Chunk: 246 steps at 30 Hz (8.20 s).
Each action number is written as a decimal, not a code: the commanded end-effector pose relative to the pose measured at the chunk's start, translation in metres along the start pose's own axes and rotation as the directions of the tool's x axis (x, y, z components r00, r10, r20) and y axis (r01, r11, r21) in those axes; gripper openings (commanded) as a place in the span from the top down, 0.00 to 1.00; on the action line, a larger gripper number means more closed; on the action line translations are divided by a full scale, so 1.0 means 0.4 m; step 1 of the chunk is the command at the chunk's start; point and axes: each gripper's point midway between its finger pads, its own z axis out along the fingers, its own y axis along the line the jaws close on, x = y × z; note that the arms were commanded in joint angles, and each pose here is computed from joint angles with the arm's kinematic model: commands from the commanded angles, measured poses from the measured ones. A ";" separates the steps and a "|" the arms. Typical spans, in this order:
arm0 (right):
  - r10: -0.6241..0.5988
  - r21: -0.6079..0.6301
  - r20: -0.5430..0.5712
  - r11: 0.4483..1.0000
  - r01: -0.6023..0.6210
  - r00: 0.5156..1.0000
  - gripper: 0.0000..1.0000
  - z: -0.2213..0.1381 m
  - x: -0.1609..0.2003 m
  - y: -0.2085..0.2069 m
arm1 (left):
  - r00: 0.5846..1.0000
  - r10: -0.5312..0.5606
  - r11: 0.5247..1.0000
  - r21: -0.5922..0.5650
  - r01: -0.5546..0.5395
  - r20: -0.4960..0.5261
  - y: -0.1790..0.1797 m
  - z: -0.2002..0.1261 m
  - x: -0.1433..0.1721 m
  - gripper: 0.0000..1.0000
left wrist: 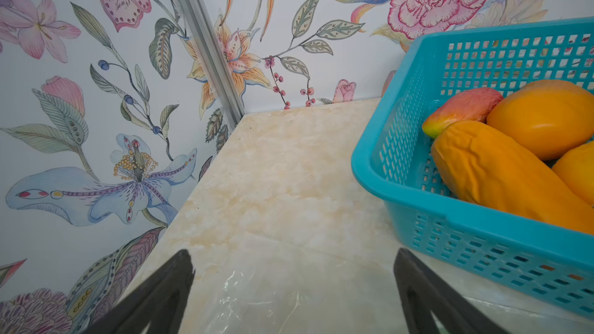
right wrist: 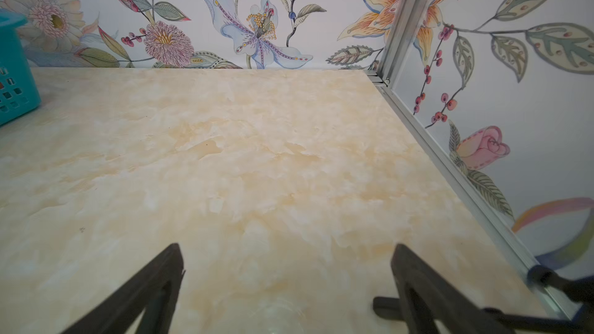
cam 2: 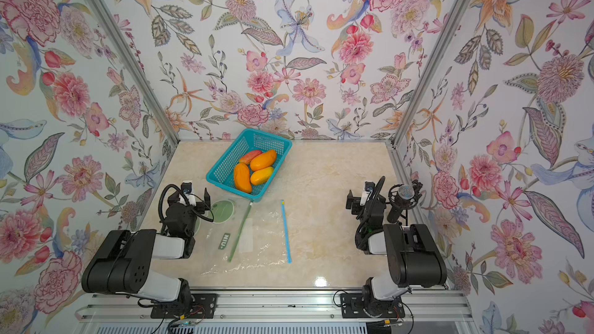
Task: Place the mango in a zip-top bag and seal the zipper
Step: Move the basket to the center of the board, then pick up the zipper food storage bag, then adjust the zipper food storage bag at the center of the board.
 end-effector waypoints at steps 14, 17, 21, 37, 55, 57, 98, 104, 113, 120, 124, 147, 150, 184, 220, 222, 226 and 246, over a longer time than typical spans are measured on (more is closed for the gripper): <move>0.004 -0.006 0.026 1.000 -0.003 1.000 0.00 0.005 -0.022 0.003 | 1.000 -0.003 1.000 0.017 0.003 0.027 -0.011 0.006 -0.021 0.01; 0.006 -0.008 0.029 1.000 -0.005 1.000 0.00 -0.001 -0.032 0.002 | 1.000 -0.004 1.000 0.016 0.003 0.029 -0.011 0.006 -0.023 0.01; 0.015 0.008 0.030 1.000 -0.015 0.999 0.00 -0.004 -0.033 -0.007 | 1.000 -0.004 1.000 0.017 0.004 0.030 -0.011 0.005 -0.023 0.01; 0.170 0.120 -0.117 0.980 -0.156 0.978 0.00 -0.025 -0.193 -0.029 | 0.993 -0.113 0.989 -0.094 0.116 0.042 0.069 0.002 -0.190 0.01; 0.041 -0.262 -0.336 0.956 -0.135 0.941 0.16 0.185 -0.329 0.591 | 0.930 -0.361 0.912 -0.184 0.368 0.069 0.119 0.009 -0.262 0.01; 0.001 -0.300 -0.351 0.947 -0.113 0.936 0.17 0.240 -0.335 0.645 | 0.923 -0.377 0.908 -0.171 0.384 0.072 0.115 0.013 -0.270 0.01; 0.052 -0.209 -0.524 0.960 -0.188 0.850 0.81 0.476 -0.188 0.730 | 0.812 -0.459 0.864 0.032 0.502 -0.360 -0.187 0.182 -0.114 0.01; 0.138 -0.057 -0.514 0.979 -0.195 0.846 0.93 0.456 -0.192 0.659 | 0.797 -0.447 0.844 0.104 0.527 -0.408 -0.267 0.219 -0.106 0.01; 0.253 0.136 -0.429 0.967 -0.215 0.867 1.00 0.458 -0.250 0.529 | 0.820 -0.397 0.846 0.182 0.501 -0.413 -0.316 0.241 -0.148 0.01; 0.374 0.373 -0.367 0.898 -0.233 0.852 1.00 0.393 -0.235 0.326 | 0.832 -0.369 0.842 0.229 0.488 -0.415 -0.355 0.258 -0.175 0.01; 0.426 0.474 -0.323 0.846 -0.245 0.845 1.00 0.340 -0.224 0.230 | 0.831 -0.368 0.839 0.235 0.490 -0.416 -0.366 0.262 -0.184 0.01; 0.444 0.631 -0.297 0.756 -0.175 0.845 0.61 0.142 -0.138 0.054 | 0.809 -0.347 0.889 0.108 0.445 -0.474 -0.277 0.177 -0.157 0.04; 0.414 0.605 -0.320 0.782 -0.153 0.852 0.50 0.141 -0.155 0.062 | 0.801 -0.325 0.905 0.081 0.418 -0.504 -0.244 0.116 -0.157 0.09; -0.118 -0.285 -0.637 0.954 -0.090 0.762 0.39 -0.547 0.086 0.595 | 0.670 0.109 0.921 0.328 0.209 -0.734 -0.499 -0.342 0.198 0.30; -0.325 -0.524 -0.712 0.836 -0.162 0.623 0.86 -0.451 0.271 0.809 | 0.790 -0.089 0.948 0.191 0.254 -0.606 -0.294 -0.082 -0.002 1.00; -0.333 -0.537 -0.705 0.827 -0.165 0.626 0.91 -0.430 0.260 0.834 | 0.808 -0.100 0.949 0.188 0.253 -0.581 -0.278 -0.069 -0.042 1.00; -0.327 -0.546 -0.687 0.821 -0.165 0.649 0.93 -0.382 0.230 0.878 | 0.831 -0.118 0.946 0.191 0.260 -0.544 -0.255 -0.048 -0.105 1.00; -0.106 -0.684 -0.540 0.633 -0.362 0.835 0.45 -0.383 -0.179 1.009 | 0.849 -0.228 0.800 0.405 0.443 -0.477 -0.301 -0.073 -0.377 1.00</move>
